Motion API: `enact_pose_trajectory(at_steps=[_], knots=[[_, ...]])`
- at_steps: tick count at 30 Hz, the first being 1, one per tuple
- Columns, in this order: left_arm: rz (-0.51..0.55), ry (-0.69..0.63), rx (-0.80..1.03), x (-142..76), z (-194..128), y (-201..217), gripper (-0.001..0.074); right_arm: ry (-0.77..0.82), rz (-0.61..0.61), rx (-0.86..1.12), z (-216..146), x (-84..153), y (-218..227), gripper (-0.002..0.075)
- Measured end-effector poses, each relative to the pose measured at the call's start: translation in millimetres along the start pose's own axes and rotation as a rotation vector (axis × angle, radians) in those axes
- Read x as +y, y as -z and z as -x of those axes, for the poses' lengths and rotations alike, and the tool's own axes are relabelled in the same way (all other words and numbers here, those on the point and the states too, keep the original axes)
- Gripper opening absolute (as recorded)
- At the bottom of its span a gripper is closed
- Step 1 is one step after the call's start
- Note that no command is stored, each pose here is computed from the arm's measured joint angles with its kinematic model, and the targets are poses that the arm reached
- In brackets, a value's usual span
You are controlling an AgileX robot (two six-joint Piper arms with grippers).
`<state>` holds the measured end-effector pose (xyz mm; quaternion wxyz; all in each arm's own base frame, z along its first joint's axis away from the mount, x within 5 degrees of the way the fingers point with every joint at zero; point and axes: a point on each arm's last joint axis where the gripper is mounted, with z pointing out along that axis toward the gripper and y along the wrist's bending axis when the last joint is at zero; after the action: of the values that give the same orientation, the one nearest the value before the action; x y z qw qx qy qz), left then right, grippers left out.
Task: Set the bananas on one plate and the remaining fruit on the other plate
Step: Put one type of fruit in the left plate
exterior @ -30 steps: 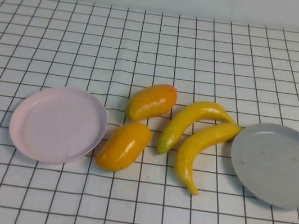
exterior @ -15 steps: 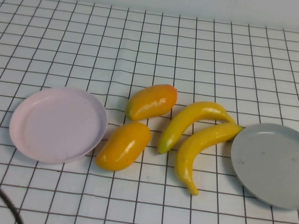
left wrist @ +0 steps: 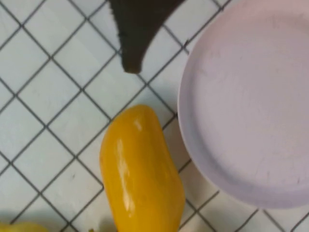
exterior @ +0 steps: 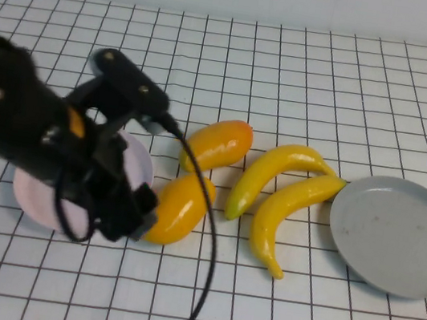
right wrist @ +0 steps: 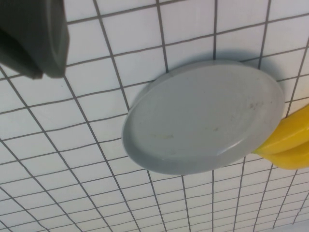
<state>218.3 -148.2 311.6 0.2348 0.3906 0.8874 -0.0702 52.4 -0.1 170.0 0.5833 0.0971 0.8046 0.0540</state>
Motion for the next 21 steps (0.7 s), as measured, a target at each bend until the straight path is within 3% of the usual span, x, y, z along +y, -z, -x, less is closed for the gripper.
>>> enact_pose_trajectory(at_steps=[2,5,12,21], knots=[[-0.009,0.016,0.013,-1.1,16.6,-20.2,0.061,0.0,0.0,0.0,0.0,0.0,0.0,-0.0016],[-0.017,0.029,0.057,1.1,38.3,-54.4,0.0666,0.0,0.0,0.0,0.0,0.0,0.0,-0.0016],[-0.008,0.025,0.102,8.1,67.4,-112.0,0.0668,0.0,0.0,0.0,0.0,0.0,0.0,-0.0016],[-0.007,0.033,0.152,13.5,64.0,-161.6,0.0668,0.0,0.0,0.0,0.0,0.0,0.0,-0.0016]])
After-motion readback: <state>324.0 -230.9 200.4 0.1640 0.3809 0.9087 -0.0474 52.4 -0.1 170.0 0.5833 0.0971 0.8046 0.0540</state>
